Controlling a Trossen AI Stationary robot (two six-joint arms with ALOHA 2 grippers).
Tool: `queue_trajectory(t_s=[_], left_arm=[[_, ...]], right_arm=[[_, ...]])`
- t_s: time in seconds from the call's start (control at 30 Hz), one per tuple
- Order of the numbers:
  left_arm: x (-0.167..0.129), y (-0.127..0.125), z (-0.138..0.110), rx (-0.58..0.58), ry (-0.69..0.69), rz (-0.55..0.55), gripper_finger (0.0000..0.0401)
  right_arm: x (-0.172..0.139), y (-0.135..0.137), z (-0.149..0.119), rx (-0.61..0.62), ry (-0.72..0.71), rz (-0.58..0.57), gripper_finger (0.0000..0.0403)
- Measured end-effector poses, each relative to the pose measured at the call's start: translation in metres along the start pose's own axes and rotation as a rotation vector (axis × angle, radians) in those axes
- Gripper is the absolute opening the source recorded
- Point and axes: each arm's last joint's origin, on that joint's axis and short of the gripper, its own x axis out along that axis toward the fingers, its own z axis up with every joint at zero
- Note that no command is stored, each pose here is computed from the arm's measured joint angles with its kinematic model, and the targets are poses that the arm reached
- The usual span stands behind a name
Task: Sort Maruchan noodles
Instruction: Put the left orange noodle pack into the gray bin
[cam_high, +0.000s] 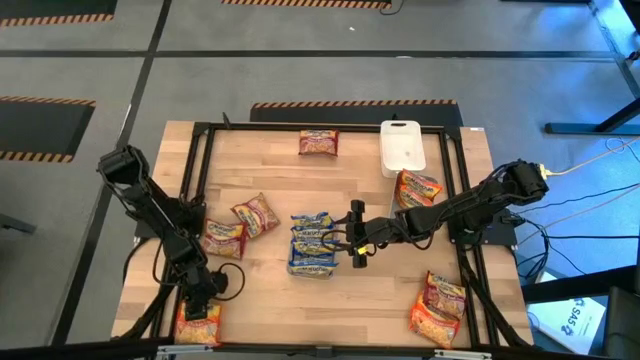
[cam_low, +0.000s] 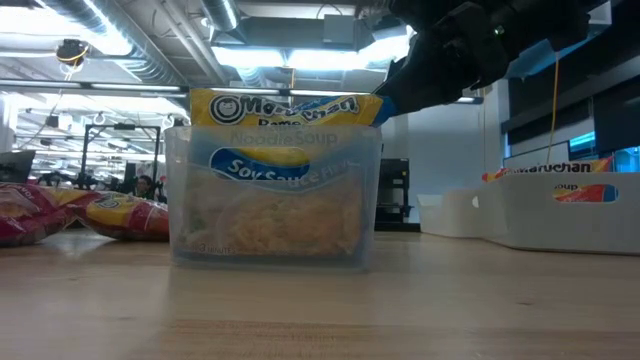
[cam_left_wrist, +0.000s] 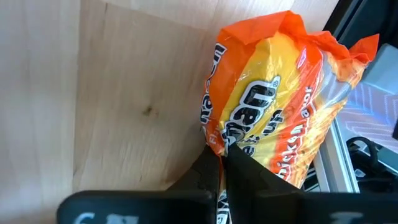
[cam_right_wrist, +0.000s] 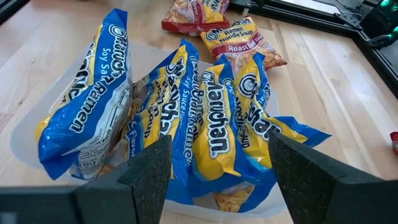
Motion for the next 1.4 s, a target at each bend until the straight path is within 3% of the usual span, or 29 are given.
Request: queue_trajectory(t_s=[0.23,0.6,1.0,1.17,1.4], left_arm=[[-0.013,-0.018,0.013,0.020,-0.062,0.015,0.0003],[-0.064,-0.046,0.040,0.121,-0.166,0.232,0.0001],[-0.121,-0.069,0.068,0.252,-0.454,0.431,0.0000],[-0.129,-0.069,0.074,0.257,-0.506,0.462,0.0000],[-0.156,-0.084,0.069,0.269,-0.547,0.542,0.0000]], right_arm=[[-0.004,-0.001,0.003,0.002,-0.009,0.003,0.0248],[-0.022,-0.007,0.016,0.045,-0.063,0.020,0.0248],[-0.024,-0.004,0.024,0.213,-0.126,0.174,0.0248],[-0.022,-0.003,0.032,0.239,-0.225,0.204,0.0248],[-0.003,0.003,0.044,0.233,-0.242,0.224,0.0248]])
